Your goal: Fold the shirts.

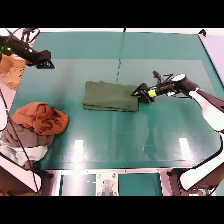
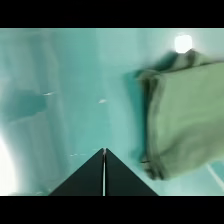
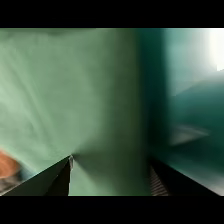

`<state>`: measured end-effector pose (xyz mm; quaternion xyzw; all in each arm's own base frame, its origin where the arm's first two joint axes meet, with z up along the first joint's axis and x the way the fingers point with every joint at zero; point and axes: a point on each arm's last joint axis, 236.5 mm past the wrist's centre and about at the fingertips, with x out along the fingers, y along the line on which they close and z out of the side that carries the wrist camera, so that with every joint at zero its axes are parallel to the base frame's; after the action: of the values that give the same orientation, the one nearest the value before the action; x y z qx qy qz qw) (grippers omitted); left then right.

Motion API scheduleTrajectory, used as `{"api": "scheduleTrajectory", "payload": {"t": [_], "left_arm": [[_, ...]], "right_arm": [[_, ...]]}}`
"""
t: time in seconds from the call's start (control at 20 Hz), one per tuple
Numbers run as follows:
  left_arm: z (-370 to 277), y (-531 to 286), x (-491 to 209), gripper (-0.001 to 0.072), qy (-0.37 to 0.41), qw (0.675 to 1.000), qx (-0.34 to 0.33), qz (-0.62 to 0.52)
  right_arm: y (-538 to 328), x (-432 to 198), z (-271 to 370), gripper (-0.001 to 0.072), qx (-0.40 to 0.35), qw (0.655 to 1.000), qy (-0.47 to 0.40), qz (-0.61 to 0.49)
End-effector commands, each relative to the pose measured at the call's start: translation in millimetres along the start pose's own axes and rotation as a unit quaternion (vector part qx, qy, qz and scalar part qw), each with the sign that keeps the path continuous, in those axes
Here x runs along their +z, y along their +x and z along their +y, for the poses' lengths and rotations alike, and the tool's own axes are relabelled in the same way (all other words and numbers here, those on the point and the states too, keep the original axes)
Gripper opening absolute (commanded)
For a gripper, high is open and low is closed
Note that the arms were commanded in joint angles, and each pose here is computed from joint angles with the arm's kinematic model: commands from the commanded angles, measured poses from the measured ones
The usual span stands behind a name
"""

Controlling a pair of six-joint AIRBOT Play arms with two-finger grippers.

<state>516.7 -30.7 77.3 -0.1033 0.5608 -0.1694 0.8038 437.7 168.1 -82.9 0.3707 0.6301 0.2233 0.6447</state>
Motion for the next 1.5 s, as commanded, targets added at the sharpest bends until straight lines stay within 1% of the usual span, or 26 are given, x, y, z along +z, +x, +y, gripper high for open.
{"api": "scheduleTrajectory", "payload": {"t": [0.0, 0.05, 0.1, 0.15, 0.25, 0.35, 0.45, 0.55, 0.65, 0.75, 0.85, 0.95, 1.05, 1.15, 1.35, 1.45], "left_arm": [[15.3, -1.0, -0.6, 0.0024, -0.008, 0.999, 0.032, 0.001], [15.3, -1.0, -0.6, 0.0024, -0.008, 0.999, 0.032, 0.001], [15.3, -1.0, -0.7, 0.0024, -0.008, 0.999, 0.032, 0.001], [15.1, -1.0, -1.4, 0.0024, -0.008, 0.999, 0.032, 0.002], [14.8, -1.0, -3.3, 0.0024, -0.008, 0.999, 0.031, 0.007], [14.7, -1.0, -3.9, 0.0024, -0.008, 0.999, 0.031, 0.008], [14.7, -1.0, -3.9, 0.0024, -0.008, 0.999, 0.031, 0.008], [14.7, -1.0, -3.8, 0.0024, -0.008, 0.999, 0.031, 0.007], [14.6, -1.0, -3.7, 0.0024, -0.008, 0.999, 0.031, 0.007], [14.6, -1.0, -3.6, 0.0024, -0.008, 0.999, 0.031, 0.007], [14.2, -0.9, -3.3, 0.0024, -0.008, 1.000, 0.030, 0.007], [14.2, -0.8, -3.5, 0.0024, -0.008, 1.000, 0.030, 0.007], [13.9, -0.8, -3.5, 0.0024, -0.015, 0.999, 0.029, 0.007], [12.2, -0.7, -3.3, 0.0024, -0.016, 1.000, 0.026, 0.006], [5.9, 0.8, -2.7, 0.0024, -0.014, 1.000, 0.018, 0.006], [2.6, 8.3, -8.1, 0.0024, -0.014, 1.000, 0.013, 0.017]], "right_arm": [[34.2, -10.3, 28.2, 0.0434, 0.047, 0.999, -0.008, 0.014], [35.2, -8.8, 37.9, 0.0141, 0.054, 0.998, -0.018, 0.012], [31.5, -2.8, 44.9, 0.0051, 0.057, 0.998, -0.028, 0.005], [23.7, 5.7, 52.5, 0.0012, 0.060, 0.997, -0.037, -0.007], [-11.1, 29.1, 62.1, 0.0010, 0.068, 0.996, -0.042, -0.049], [-70.3, 54.5, 53.6, 0.0010, 0.063, 0.991, -0.034, -0.110], [-149.4, 73.4, 17.3, 0.0010, 0.025, 0.984, -0.004, -0.178], [-226.1, 76.0, -28.5, 0.0010, -0.015, 0.971, 0.034, -0.238], [-301.0, 62.7, -79.9, 0.0010, -0.050, 0.952, 0.079, -0.292], [-368.1, 35.1, -132.2, 0.0010, -0.075, 0.928, 0.132, -0.340], [-416.6, -0.5, -180.8, 0.0010, -0.100, 0.902, 0.186, -0.376], [-453.7, -47.3, -232.9, 0.0010, -0.125, 0.869, 0.251, -0.407], [-467.9, -92.7, -273.6, 0.0010, -0.129, 0.844, 0.306, -0.421], [-464.5, -130.2, -302.8, 0.0010, -0.119, 0.828, 0.346, -0.426], [-420.3, -181.0, -342.1, 0.0010, -0.119, 0.812, 0.413, -0.394], [-394.0, -188.2, -349.9, 0.0010, -0.108, 0.808, 0.435, -0.383]]}}
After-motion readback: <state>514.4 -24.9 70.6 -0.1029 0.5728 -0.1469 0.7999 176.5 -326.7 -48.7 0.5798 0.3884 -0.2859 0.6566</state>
